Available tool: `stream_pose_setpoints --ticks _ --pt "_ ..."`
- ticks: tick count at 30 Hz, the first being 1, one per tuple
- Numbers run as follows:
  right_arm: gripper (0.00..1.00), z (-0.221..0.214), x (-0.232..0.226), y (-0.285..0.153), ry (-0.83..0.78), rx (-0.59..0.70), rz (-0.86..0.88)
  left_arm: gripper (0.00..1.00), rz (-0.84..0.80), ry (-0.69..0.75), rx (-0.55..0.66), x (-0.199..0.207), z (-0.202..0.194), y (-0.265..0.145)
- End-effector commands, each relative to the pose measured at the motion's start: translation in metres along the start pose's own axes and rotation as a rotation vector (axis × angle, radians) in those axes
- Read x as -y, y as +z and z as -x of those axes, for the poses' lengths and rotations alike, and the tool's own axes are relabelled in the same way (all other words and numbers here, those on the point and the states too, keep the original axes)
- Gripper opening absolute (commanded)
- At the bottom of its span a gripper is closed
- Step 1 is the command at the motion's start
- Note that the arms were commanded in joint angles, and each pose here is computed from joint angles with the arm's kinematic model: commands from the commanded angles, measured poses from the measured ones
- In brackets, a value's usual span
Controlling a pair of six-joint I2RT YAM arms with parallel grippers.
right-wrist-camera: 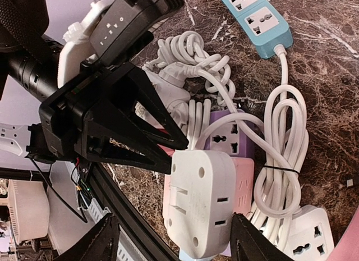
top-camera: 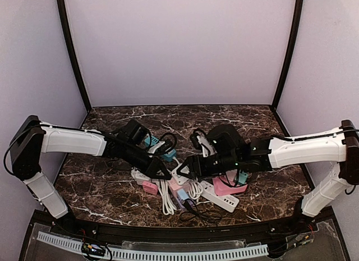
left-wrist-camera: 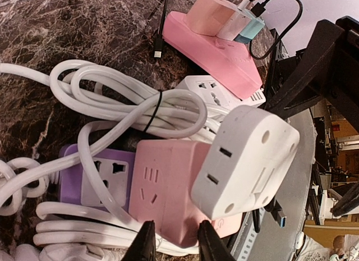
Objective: Pull the plug off the socket
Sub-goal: Remove the plug from the socket.
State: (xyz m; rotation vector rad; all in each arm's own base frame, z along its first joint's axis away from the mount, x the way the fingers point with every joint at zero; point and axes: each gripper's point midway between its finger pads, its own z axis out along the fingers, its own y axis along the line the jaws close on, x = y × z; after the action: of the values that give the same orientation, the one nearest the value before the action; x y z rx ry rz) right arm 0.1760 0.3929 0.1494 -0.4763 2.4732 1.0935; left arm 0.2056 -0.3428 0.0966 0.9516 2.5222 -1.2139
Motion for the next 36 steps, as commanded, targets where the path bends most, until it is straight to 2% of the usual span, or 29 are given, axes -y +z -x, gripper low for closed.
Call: stream_pose_setpoints --ticks 1,17,22,30,36 --pt "0.66 0.01 -0.026 -0.007 -0.031 0.028 0.076 0.26 0.053 -0.038 -0.064 -0.018 -0.021 0.01" --pt "0.64 0.006 -0.044 0.003 -0.138 0.022 -0.029 0.25 0.074 -0.038 -0.075 -0.023 -0.021 0.012" --pt "0.64 0.012 -0.046 -0.004 -0.177 0.063 -0.085 0.25 0.08 -0.036 -0.078 -0.024 -0.021 0.012" --pt "0.74 0.025 -0.038 -0.035 -0.238 0.161 -0.225 0.25 0.081 -0.031 -0.077 -0.023 -0.02 0.011" --pt "0.73 0.013 -0.024 -0.034 -0.275 0.119 -0.34 0.25 0.085 -0.029 -0.078 -0.024 -0.02 0.011"
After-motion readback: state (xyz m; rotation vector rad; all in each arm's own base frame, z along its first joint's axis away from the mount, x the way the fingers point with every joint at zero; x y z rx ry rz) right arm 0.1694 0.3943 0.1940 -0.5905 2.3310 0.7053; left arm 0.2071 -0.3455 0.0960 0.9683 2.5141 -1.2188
